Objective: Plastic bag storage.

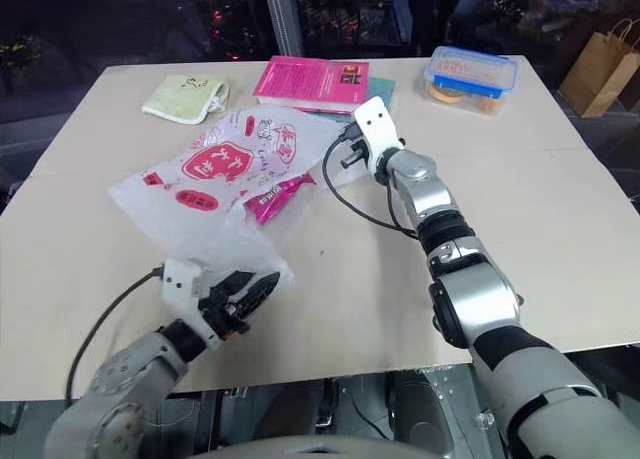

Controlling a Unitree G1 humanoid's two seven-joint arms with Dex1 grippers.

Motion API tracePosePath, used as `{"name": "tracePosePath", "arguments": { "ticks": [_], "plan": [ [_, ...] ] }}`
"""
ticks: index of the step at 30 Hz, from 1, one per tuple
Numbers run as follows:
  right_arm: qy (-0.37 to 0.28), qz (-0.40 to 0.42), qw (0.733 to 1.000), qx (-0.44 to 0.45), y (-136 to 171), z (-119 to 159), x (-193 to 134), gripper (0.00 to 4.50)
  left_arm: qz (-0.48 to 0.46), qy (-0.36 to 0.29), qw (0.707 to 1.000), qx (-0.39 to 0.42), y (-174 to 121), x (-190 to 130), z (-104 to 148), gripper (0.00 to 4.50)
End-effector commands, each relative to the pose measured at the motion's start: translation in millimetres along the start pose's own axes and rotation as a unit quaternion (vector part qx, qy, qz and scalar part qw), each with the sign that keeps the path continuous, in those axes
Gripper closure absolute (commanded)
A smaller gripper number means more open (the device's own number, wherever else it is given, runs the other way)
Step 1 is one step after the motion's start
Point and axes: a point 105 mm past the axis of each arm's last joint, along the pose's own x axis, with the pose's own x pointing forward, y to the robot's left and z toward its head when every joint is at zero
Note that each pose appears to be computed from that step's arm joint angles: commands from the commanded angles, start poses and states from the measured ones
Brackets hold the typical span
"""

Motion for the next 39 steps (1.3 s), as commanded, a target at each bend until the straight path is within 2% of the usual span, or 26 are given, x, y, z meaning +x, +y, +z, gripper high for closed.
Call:
{"name": "tracePosePath", "arguments": {
  "ticks": [1,2,8,12,15,16,18,19,21,23,25,28,31,34,37,39],
  "plan": [
    [-0.035,-0.009,0.999,-0.007,-7.3,20.1,-6.7,4.5,-0.055,-0.054,0.994,-0.076,-8.6,7.2,20.4,4.04],
    [-0.037,-0.011,0.999,-0.009,-8.6,22.1,-8.8,4.5,-0.058,-0.072,0.991,-0.097,-6.9,10.1,28.7,4.46],
    [-0.069,-0.011,0.998,0.001,-16.2,46.9,-23.9,4.5,-0.128,-0.157,0.962,-0.183,-8.7,6.4,88.6,4.46],
    [-0.152,0.001,0.985,0.081,-26.9,106.9,-42.7,4.5,-0.266,-0.248,0.893,-0.267,-5.6,-28.5,180.1,4.46],
    [-0.233,0.008,0.965,0.119,-41.4,177.6,-62.3,4.5,-0.267,-0.362,0.854,-0.261,18.5,-43.4,264.6,4.46],
    [-0.251,0.009,0.96,0.123,-45.6,195.6,-68.3,4.5,-0.268,-0.406,0.832,-0.266,26.6,-49.9,295.3,4.46],
    [-0.277,-0.012,0.953,0.122,-60.3,221.5,-78.6,4.5,-0.255,-0.471,0.8,-0.27,43.1,-56.3,339.6,4.46],
    [-0.291,-0.028,0.95,0.11,-69.8,236.1,-86.9,4.5,-0.23,-0.496,0.792,-0.27,56.4,-52.4,359.6,4.46],
    [-0.31,-0.049,0.945,0.091,-82.5,257.2,-101.2,4.5,-0.205,-0.523,0.782,-0.269,70.0,-45.3,384.1,4.46],
    [-0.312,-0.079,0.944,0.075,-96.7,267.5,-112.8,4.5,-0.216,-0.518,0.786,-0.258,64.3,-34.5,397.5,4.46],
    [-0.307,-0.095,0.945,0.061,-104.2,269.3,-117.6,4.5,-0.242,-0.495,0.8,-0.237,51.1,-23.2,399.4,4.46],
    [-0.291,-0.096,0.951,0.041,-103.7,266.0,-117.0,4.5,-0.258,-0.428,0.842,-0.202,30.8,7.5,375.7,4.46],
    [-0.308,-0.076,0.948,0.034,-92.3,280.3,-120.4,4.5,-0.254,-0.365,0.873,-0.199,22.5,37.9,337.3,4.46],
    [-0.328,-0.067,0.942,0.008,-87.2,308.2,-125.2,4.5,-0.225,-0.292,0.916,-0.156,10.7,69.3,281.8,4.46],
    [-0.342,-0.068,0.937,0.011,-89.4,324.3,-129.5,4.5,-0.191,-0.248,0.943,-0.115,7.5,83.6,246.8,4.46],
    [-0.356,-0.059,0.933,0.011,-84.3,337.0,-132.6,4.5,-0.186,-0.197,0.959,-0.082,-1.2,91.4,215.3,4.46]
  ]
}}
